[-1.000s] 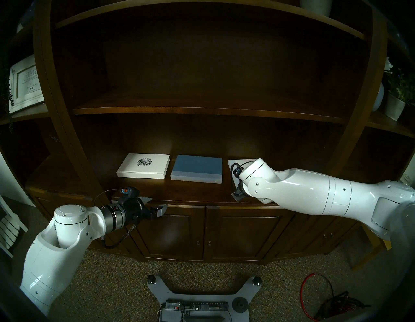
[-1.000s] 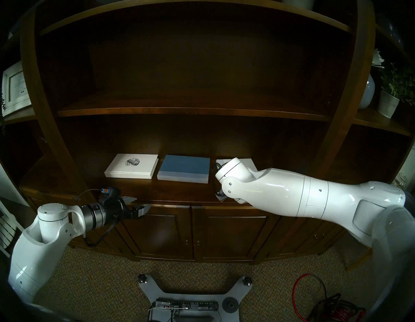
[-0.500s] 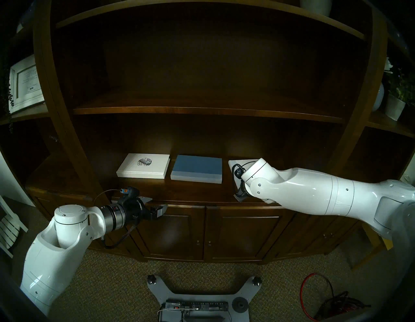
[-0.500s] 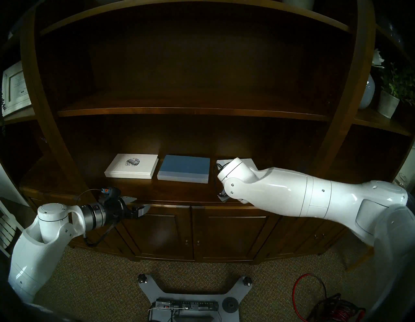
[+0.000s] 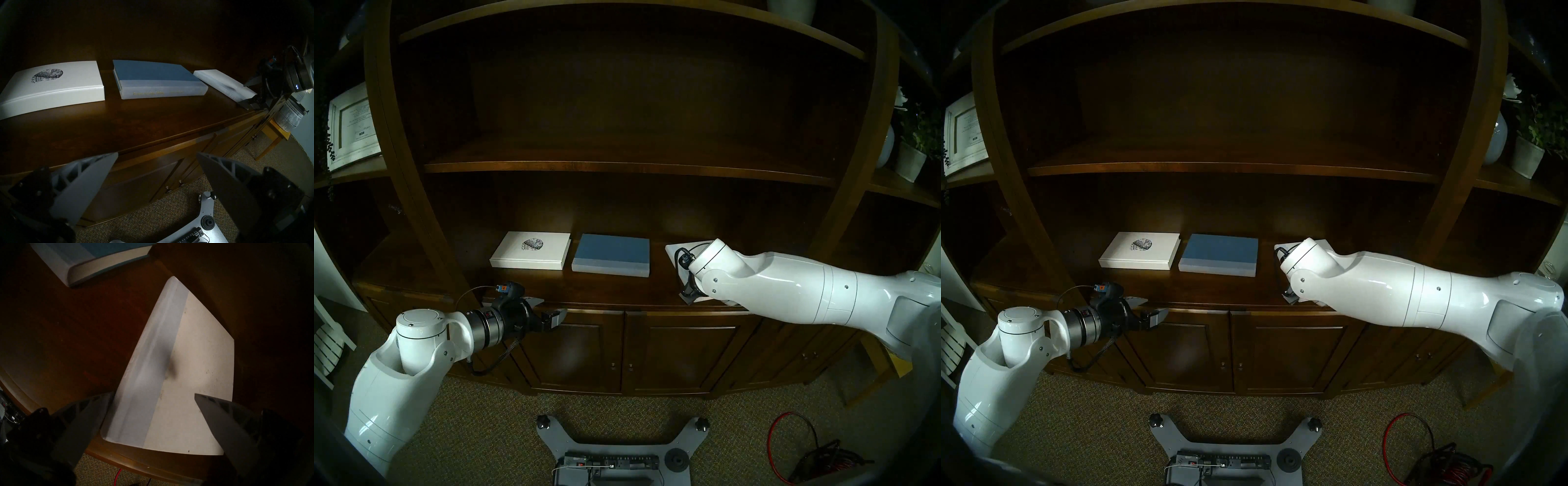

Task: Close the books and align them horizontally on the shelf

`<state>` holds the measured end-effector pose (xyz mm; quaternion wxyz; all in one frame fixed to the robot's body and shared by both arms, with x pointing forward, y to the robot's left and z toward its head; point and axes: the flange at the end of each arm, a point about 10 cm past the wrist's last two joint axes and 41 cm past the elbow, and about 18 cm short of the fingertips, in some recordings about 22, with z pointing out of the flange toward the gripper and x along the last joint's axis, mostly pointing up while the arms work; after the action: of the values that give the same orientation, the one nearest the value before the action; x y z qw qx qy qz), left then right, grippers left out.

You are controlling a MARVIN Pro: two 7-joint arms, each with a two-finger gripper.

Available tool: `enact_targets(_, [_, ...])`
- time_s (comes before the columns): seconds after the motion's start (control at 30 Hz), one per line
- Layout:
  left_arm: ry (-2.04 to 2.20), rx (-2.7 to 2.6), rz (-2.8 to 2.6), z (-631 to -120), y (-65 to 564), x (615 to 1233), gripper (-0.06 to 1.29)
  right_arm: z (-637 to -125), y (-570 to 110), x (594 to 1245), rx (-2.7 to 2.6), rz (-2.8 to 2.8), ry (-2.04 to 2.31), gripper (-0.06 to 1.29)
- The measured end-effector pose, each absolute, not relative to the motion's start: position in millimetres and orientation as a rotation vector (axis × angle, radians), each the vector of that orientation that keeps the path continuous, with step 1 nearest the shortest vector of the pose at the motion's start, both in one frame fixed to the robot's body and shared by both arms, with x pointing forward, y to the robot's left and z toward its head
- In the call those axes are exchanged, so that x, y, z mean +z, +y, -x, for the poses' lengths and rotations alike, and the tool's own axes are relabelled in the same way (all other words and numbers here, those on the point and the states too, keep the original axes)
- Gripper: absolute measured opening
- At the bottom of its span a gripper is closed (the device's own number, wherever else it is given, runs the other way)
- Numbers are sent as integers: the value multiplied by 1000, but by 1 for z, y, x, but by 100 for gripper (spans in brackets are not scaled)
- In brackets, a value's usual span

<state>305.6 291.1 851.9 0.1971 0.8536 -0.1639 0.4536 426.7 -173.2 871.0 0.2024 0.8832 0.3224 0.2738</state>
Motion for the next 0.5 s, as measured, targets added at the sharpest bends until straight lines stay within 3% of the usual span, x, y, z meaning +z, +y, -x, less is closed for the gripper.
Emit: enact_targets(0.5, [-459,1270,-2390,-306,291,852,126,-421,-198,871,733,-2427,899,122])
